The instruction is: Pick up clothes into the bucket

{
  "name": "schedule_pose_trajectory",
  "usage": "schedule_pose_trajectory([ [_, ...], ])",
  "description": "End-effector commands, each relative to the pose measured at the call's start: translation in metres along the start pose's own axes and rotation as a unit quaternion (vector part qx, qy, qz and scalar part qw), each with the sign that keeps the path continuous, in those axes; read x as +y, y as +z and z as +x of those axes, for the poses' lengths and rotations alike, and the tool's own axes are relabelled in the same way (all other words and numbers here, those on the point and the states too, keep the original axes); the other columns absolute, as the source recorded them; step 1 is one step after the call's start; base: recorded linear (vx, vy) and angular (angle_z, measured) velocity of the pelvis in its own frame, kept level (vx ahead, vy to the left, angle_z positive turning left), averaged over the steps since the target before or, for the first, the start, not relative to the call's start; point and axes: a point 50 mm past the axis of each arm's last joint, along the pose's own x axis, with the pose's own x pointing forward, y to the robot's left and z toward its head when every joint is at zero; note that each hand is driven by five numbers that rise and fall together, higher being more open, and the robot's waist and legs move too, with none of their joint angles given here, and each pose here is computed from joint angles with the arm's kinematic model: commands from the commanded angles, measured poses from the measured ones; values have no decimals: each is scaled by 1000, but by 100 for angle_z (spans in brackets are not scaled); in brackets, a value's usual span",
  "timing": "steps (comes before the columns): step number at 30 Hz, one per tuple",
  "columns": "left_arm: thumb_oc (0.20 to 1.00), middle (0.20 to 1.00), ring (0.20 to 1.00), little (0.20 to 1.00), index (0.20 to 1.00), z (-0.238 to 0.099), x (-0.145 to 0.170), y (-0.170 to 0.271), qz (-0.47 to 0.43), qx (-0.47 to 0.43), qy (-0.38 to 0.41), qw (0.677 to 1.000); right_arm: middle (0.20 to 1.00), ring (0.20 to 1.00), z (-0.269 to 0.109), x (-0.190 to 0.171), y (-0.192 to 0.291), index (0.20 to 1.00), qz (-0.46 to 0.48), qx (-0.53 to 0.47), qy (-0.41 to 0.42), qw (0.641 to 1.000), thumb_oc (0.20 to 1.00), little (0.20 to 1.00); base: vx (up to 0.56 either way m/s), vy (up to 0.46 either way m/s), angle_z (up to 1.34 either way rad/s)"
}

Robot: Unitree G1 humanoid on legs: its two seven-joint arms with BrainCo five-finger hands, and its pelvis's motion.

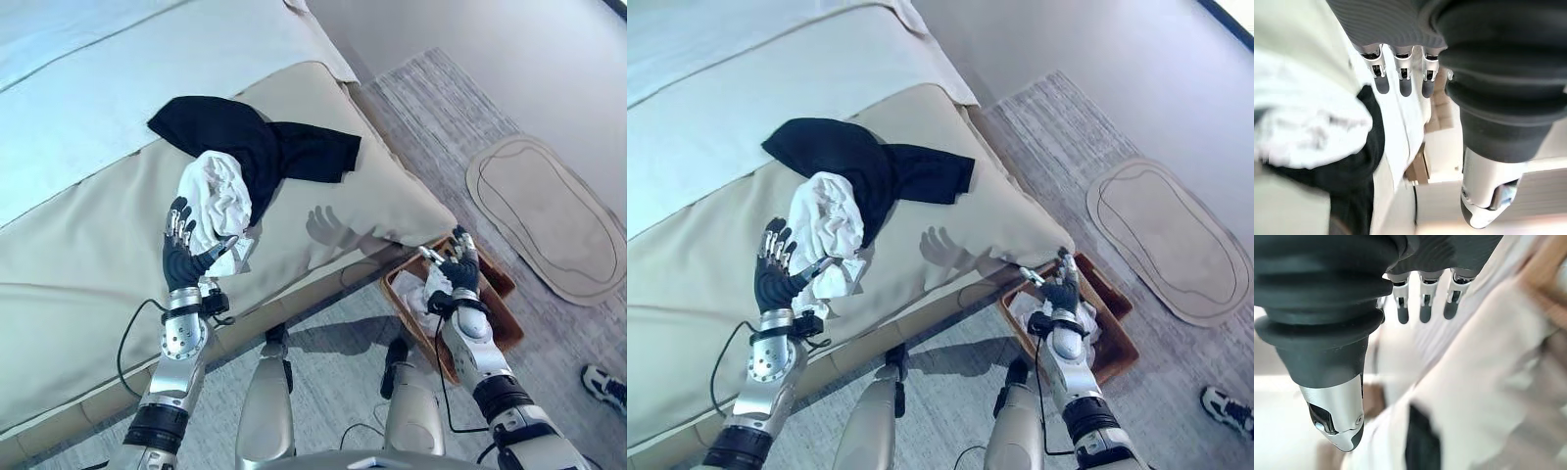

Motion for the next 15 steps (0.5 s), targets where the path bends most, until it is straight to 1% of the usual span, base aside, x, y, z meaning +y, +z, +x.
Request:
schedule_pose_trajectory([
  [1, 1000, 1000, 1000, 1000, 1000, 22, 12, 17, 89, -68, 30, 993, 1000, 1000, 6, 16, 28, 1000, 4, -73, 33, 997, 1000, 1000, 80, 28, 7],
  [2, 1000, 1000, 1000, 1000, 1000, 25, 15, 10, 132, -59, 37, 989, 1000, 1000, 4, 27, 30, 1000, 16, -77, 52, 996, 1000, 1000, 52, 27, 17],
  [3, 1000, 1000, 1000, 1000, 1000, 27, 17, 5, 149, -49, 38, 987, 1000, 1000, 3, 33, 31, 1000, 23, -78, 62, 995, 1000, 1000, 32, 28, 19],
  [6, 1000, 1000, 1000, 1000, 1000, 31, 21, 2, 170, -43, 52, 983, 1000, 1000, 1, 41, 34, 1000, 31, -84, 82, 993, 1000, 1000, -13, 17, 9],
  [7, 1000, 1000, 1000, 1000, 1000, 37, 24, 0, 187, -38, 65, 979, 1000, 1000, 0, 49, 40, 1000, 37, -96, 102, 989, 1000, 1000, -44, 12, 4],
  [9, 1000, 1000, 1000, 1000, 1000, 41, 25, 1, 190, -40, 72, 978, 1000, 1000, 0, 52, 43, 1000, 37, -101, 108, 988, 1000, 1000, -94, 51, 2],
  [10, 1000, 1000, 1000, 1000, 1000, 49, 28, 3, 193, -39, 90, 976, 1000, 1000, 1, 60, 51, 1000, 37, -115, 124, 985, 1000, 1000, -120, 70, 4],
  [11, 1000, 1000, 1000, 1000, 1000, 49, 27, 3, 193, -39, 90, 976, 1000, 1000, 2, 60, 51, 1000, 37, -115, 124, 985, 1000, 1000, -132, 70, 4],
  [13, 1000, 1000, 1000, 1000, 1000, 63, 36, 9, 202, -45, 122, 971, 1000, 1000, 5, 67, 63, 1000, 31, -139, 138, 980, 1000, 1000, -134, 70, 4],
  [15, 1000, 1000, 1000, 1000, 1000, 68, 39, 13, 199, -48, 136, 969, 1000, 1000, 6, 69, 69, 1000, 29, -151, 140, 978, 1000, 1000, -119, 60, -3],
])
